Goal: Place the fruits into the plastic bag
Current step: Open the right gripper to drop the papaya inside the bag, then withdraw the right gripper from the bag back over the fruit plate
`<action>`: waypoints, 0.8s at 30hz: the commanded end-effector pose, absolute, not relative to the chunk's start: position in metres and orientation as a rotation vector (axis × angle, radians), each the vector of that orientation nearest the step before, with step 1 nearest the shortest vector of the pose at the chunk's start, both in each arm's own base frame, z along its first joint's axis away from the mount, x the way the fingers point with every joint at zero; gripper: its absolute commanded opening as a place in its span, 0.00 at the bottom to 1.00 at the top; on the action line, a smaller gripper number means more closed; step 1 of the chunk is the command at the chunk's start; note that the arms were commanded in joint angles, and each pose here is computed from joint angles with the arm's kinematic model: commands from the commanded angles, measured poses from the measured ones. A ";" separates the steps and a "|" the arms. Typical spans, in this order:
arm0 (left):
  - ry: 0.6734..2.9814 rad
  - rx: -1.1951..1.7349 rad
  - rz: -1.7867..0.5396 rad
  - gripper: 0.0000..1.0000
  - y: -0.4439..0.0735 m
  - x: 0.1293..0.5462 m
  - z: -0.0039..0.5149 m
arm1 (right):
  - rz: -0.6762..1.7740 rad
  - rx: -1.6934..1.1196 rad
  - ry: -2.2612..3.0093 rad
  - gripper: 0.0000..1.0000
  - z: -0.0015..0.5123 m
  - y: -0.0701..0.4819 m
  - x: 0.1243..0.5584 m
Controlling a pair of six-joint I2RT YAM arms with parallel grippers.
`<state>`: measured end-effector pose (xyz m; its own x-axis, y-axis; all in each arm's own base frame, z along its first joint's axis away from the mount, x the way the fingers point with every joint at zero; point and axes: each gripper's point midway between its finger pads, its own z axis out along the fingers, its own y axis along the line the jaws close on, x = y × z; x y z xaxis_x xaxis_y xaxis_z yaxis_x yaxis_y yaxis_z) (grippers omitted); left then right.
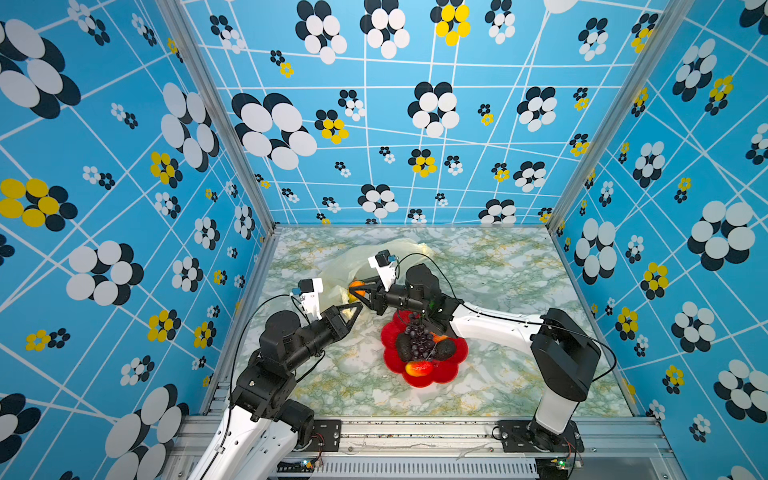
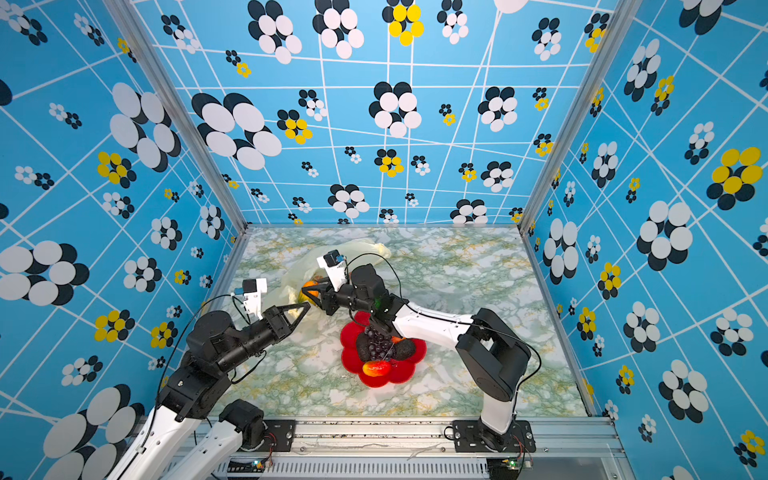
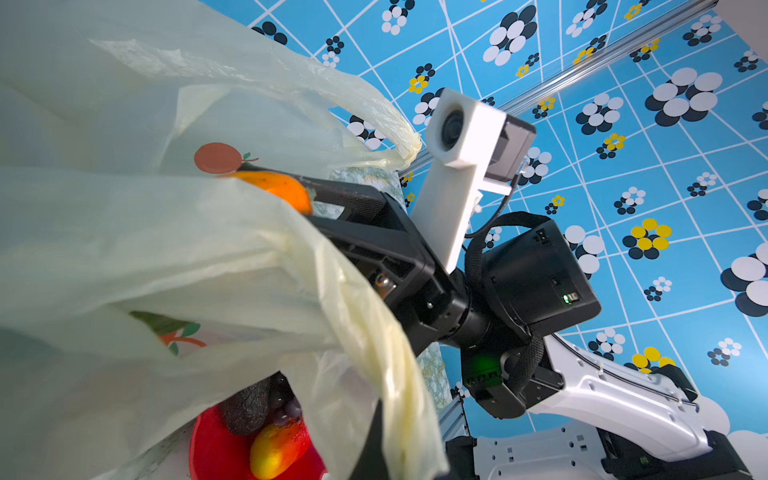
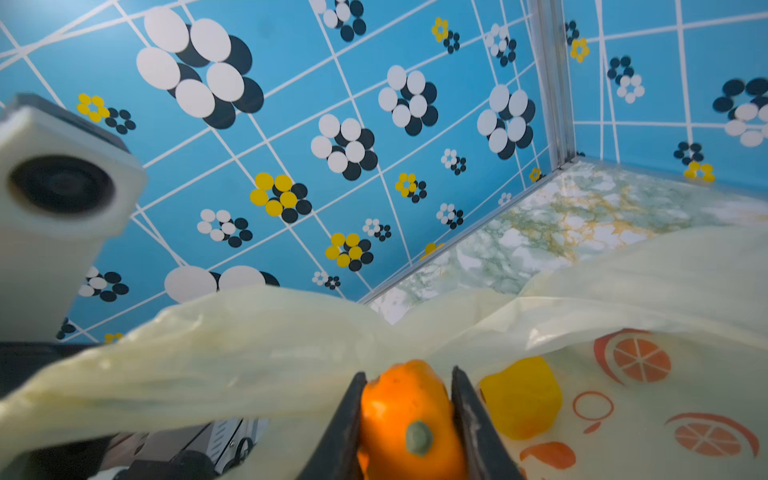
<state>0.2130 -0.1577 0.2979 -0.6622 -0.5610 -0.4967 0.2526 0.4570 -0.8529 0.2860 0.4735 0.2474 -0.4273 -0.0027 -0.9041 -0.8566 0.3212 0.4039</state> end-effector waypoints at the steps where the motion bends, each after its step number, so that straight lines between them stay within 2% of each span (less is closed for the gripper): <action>1: 1.889 -0.233 -1.314 0.00 -0.159 0.208 0.309 | 1.276 -0.848 1.841 0.07 0.236 0.486 0.272; 4: 1.885 -0.227 -1.305 0.00 -0.157 0.205 0.312 | 1.260 -0.839 1.913 0.23 0.229 0.490 0.276; 6: 1.880 -0.226 -1.293 0.00 -0.155 0.203 0.314 | 1.243 -0.816 1.929 0.45 0.229 0.490 0.281; 7: 1.882 -0.226 -1.288 0.00 -0.154 0.202 0.314 | 1.236 -0.810 1.930 0.60 0.231 0.490 0.283; 8: 1.878 -0.228 -1.283 0.00 -0.153 0.202 0.314 | 1.233 -0.809 1.926 0.92 0.234 0.490 0.283; 9: 1.880 -0.229 -1.278 0.00 -0.152 0.201 0.314 | 1.229 -0.819 1.916 0.99 0.239 0.490 0.283; 17: 1.909 -0.262 -1.240 0.00 -0.148 0.203 0.304 | 1.050 -0.814 1.773 0.99 0.289 0.454 0.287; 24: 1.926 -0.298 -1.215 0.00 -0.145 0.209 0.298 | 0.993 -0.601 1.706 0.99 0.344 0.385 0.301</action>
